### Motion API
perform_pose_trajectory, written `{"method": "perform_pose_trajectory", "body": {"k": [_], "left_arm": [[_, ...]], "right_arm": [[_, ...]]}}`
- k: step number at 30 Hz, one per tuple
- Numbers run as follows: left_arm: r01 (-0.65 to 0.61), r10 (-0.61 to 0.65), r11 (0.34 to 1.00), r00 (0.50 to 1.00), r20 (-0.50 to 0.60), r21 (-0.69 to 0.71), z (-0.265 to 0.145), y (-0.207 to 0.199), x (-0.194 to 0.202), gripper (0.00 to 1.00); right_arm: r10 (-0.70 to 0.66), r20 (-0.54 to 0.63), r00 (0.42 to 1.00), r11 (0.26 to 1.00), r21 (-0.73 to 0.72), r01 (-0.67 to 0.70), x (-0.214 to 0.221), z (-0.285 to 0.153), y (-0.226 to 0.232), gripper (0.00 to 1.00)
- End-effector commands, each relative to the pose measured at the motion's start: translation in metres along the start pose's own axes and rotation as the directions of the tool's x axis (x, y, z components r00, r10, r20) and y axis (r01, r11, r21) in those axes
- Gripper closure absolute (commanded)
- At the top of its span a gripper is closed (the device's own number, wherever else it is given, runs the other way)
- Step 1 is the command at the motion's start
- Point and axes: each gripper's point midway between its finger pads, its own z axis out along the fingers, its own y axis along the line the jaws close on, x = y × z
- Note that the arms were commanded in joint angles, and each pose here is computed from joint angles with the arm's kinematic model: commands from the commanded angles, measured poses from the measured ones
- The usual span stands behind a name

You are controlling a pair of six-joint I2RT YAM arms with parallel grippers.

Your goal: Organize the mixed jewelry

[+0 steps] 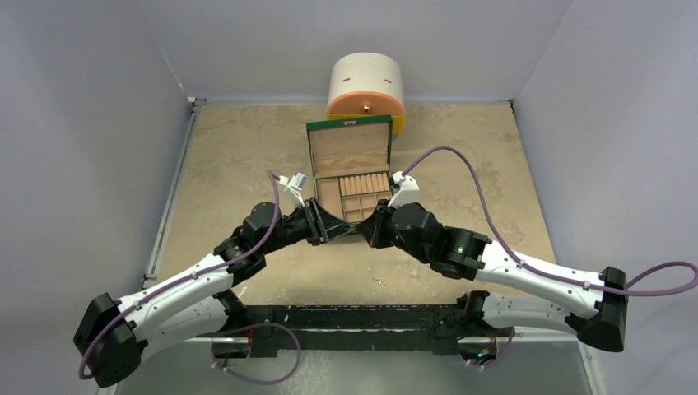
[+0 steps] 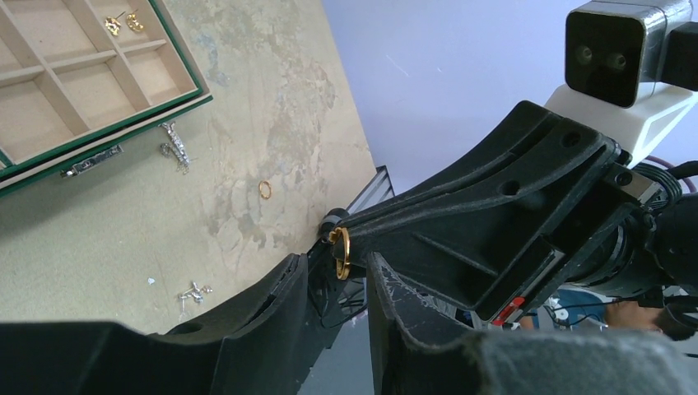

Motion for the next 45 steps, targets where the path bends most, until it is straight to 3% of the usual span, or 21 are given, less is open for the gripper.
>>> {"method": "perform_pose_trajectory", "body": {"k": [1,9,15,23,29,33,37,45], "left_arm": [[-0.04,0.039,0.997,0.999,0.009,0.061,-0.001,-0.014,-0.003,0.69],[-0.046,0.046,0.997,0.999,0.005,0.058,0.0,-0.013,-0.002,0.78],[-0.051,0.051,0.997,0.999,0.002,0.051,0.0,-0.011,-0.002,1.0],[-0.055,0.054,0.997,0.998,0.016,0.045,-0.001,-0.011,-0.005,1.0],[-0.062,0.06,0.997,0.998,0.03,0.05,-0.004,-0.014,-0.007,1.0],[-0.063,0.061,0.995,0.998,0.03,0.076,-0.005,-0.02,-0.007,1.0],[-0.062,0.059,0.987,0.998,0.021,0.15,-0.007,-0.034,-0.005,1.0],[-0.087,0.097,0.943,0.995,-0.015,0.321,-0.02,-0.07,0.001,1.0]], "right_arm": [[0.03,0.022,0.999,0.999,-0.045,-0.029,-0.015,-0.004,0.019,1.0],[0.026,0.013,1.0,0.998,-0.052,-0.025,-0.014,-0.002,0.023,1.0],[0.026,0.012,1.0,0.998,-0.053,-0.026,-0.014,-0.001,0.023,1.0],[0.031,0.01,0.999,0.998,-0.061,-0.031,-0.013,-0.004,0.023,0.99],[0.047,-0.013,0.999,0.99,-0.131,-0.049,-0.009,-0.019,0.027,0.8],[0.047,-0.007,0.999,0.986,-0.158,-0.047,-0.01,-0.03,0.025,0.76],[0.051,0.003,0.999,0.973,-0.228,-0.049,-0.012,-0.044,0.031,0.74],[0.064,0.012,0.998,0.925,-0.377,-0.054,-0.017,-0.069,0.049,0.6]]}}
